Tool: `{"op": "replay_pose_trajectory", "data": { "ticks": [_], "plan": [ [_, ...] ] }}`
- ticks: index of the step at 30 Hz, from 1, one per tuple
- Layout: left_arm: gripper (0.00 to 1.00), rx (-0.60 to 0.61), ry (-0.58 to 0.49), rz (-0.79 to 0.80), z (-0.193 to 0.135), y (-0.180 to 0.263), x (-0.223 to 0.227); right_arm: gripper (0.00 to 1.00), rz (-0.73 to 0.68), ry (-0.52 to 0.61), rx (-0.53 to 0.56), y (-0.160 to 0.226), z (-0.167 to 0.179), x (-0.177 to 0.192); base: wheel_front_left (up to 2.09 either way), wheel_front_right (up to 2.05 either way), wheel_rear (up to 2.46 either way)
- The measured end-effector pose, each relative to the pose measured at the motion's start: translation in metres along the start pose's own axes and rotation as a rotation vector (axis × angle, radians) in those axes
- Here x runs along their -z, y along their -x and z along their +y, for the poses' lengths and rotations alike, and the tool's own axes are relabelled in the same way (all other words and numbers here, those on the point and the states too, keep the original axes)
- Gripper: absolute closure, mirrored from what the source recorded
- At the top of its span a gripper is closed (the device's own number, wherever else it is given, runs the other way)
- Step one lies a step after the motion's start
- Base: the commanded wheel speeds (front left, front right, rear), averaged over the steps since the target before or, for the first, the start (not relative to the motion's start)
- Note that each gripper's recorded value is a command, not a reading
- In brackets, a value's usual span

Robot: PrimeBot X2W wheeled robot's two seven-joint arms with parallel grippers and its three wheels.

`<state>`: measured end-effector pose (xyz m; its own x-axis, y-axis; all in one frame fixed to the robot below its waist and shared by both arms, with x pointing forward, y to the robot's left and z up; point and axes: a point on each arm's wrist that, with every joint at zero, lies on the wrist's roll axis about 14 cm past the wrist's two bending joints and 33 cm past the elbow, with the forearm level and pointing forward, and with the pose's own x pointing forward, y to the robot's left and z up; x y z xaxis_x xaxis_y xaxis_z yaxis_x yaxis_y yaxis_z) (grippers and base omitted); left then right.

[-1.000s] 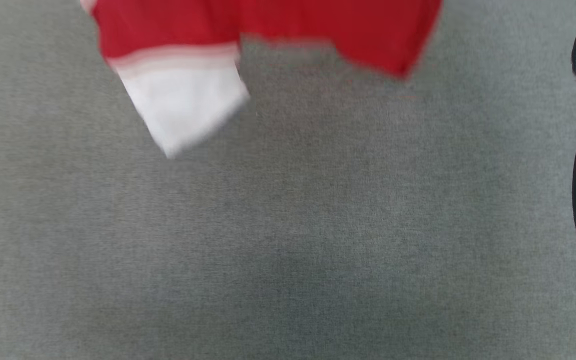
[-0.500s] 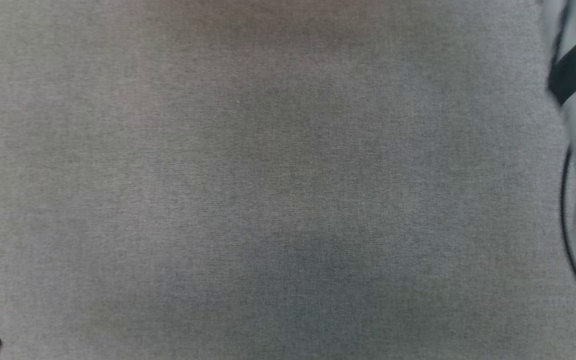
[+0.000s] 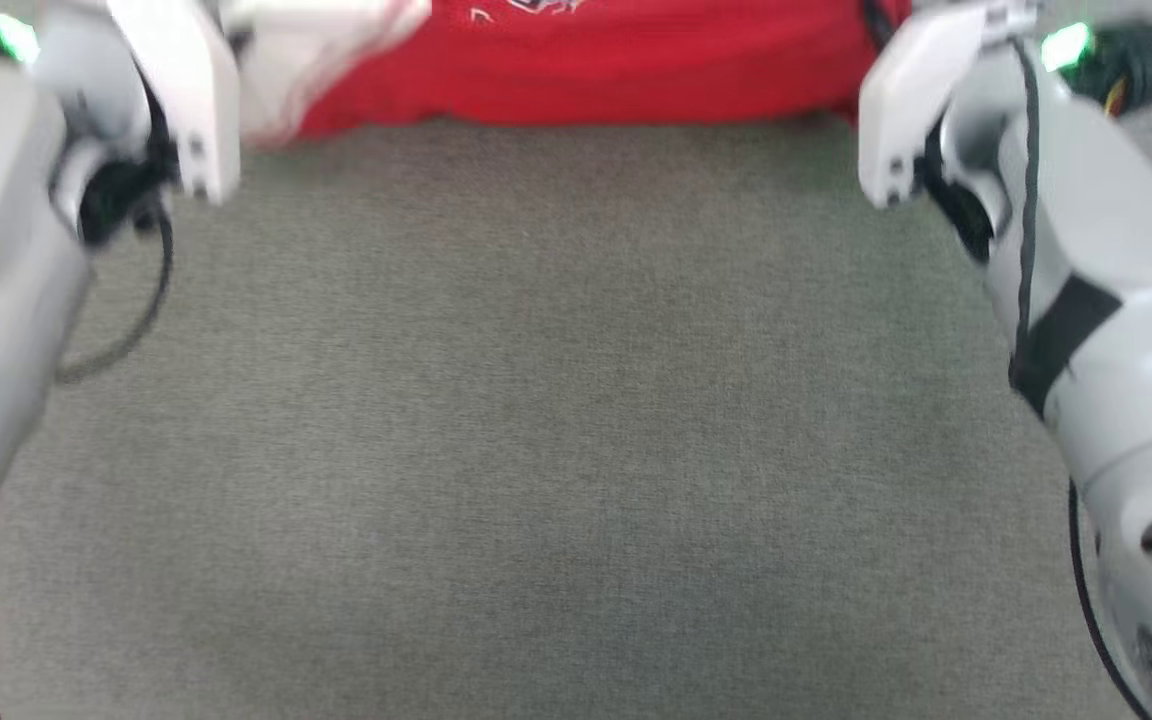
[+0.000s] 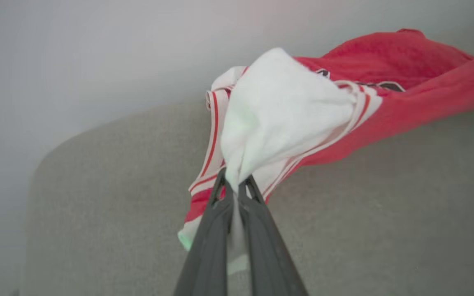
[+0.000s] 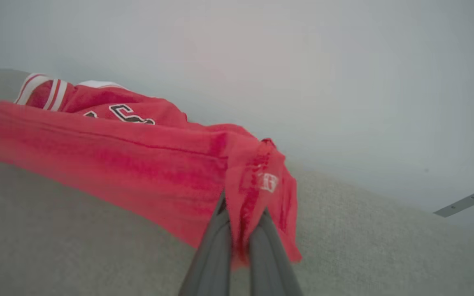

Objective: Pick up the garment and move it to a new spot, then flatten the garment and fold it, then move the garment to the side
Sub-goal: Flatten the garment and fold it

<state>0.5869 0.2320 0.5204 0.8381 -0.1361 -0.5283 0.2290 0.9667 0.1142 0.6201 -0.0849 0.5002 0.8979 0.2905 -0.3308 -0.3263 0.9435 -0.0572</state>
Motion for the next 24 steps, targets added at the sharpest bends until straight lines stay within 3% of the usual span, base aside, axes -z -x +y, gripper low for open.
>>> {"op": "replay_pose_trajectory", "data": {
  "ticks": [5, 24],
  "plan": [
    [1.0, 0.051, 0.026, 0.144, -0.012, 0.021, 0.055, 1.0, 0.093, -0.046, -0.031, 0.016, 0.01, 0.038, 0.0, 0.0, 0.0],
    [1.0, 0.166, 0.19, 0.429, -0.105, 0.124, 0.201, 1.0, 0.296, -0.173, -0.084, 0.118, 0.008, 0.161, 0.0, 0.0, 0.0]
  ]
}}
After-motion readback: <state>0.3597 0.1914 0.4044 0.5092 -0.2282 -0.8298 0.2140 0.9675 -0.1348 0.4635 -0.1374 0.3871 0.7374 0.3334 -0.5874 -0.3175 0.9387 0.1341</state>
